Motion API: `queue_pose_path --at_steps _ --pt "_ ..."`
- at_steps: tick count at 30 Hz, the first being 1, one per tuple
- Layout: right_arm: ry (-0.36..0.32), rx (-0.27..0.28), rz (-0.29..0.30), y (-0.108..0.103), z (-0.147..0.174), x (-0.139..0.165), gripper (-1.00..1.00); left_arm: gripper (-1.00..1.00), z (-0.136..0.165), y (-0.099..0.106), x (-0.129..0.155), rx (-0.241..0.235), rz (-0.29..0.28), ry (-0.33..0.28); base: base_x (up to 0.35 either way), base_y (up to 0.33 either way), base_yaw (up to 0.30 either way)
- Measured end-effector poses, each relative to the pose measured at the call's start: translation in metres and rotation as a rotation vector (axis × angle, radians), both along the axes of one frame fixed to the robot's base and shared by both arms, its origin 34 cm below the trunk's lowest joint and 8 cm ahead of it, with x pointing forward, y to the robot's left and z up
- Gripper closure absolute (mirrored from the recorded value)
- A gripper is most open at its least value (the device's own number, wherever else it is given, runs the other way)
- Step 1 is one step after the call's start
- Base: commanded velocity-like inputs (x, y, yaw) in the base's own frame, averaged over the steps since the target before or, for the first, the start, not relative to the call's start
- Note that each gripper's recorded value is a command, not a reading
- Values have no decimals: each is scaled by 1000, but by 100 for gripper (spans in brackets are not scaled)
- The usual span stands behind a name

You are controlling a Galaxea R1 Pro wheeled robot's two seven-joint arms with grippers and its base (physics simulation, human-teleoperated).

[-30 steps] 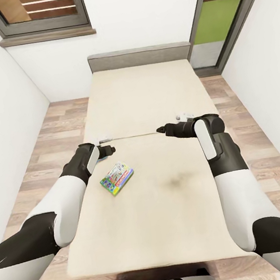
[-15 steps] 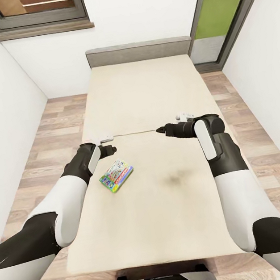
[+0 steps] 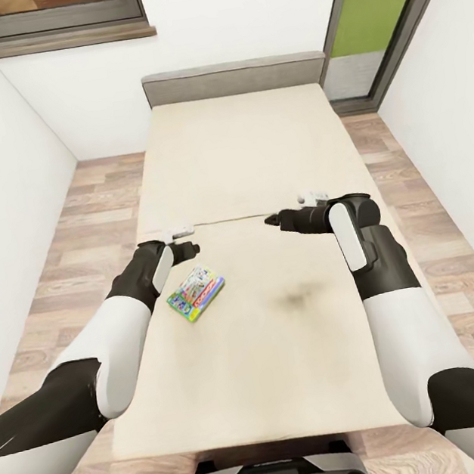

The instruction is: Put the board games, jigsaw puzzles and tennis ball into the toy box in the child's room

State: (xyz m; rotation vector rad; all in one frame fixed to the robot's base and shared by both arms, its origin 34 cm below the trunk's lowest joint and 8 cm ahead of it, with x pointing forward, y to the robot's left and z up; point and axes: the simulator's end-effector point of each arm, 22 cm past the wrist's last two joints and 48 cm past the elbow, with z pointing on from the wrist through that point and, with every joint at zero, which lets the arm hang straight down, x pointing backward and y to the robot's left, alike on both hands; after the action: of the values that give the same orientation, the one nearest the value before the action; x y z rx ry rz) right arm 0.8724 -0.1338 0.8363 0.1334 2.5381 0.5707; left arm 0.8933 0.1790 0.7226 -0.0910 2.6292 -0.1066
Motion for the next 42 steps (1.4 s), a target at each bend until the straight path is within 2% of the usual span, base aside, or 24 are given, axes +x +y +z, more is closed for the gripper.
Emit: queue_pose_path --at_steps 15,42 --pt "24 -2 -1 -2 -19 -4 -100 -100 -16 -1 -3 -1 2 5 0 0 0" --pt "71 -5 -1 -3 -53 -13 -100 -100 -36 3 3 4 14 -29 0 0 0"
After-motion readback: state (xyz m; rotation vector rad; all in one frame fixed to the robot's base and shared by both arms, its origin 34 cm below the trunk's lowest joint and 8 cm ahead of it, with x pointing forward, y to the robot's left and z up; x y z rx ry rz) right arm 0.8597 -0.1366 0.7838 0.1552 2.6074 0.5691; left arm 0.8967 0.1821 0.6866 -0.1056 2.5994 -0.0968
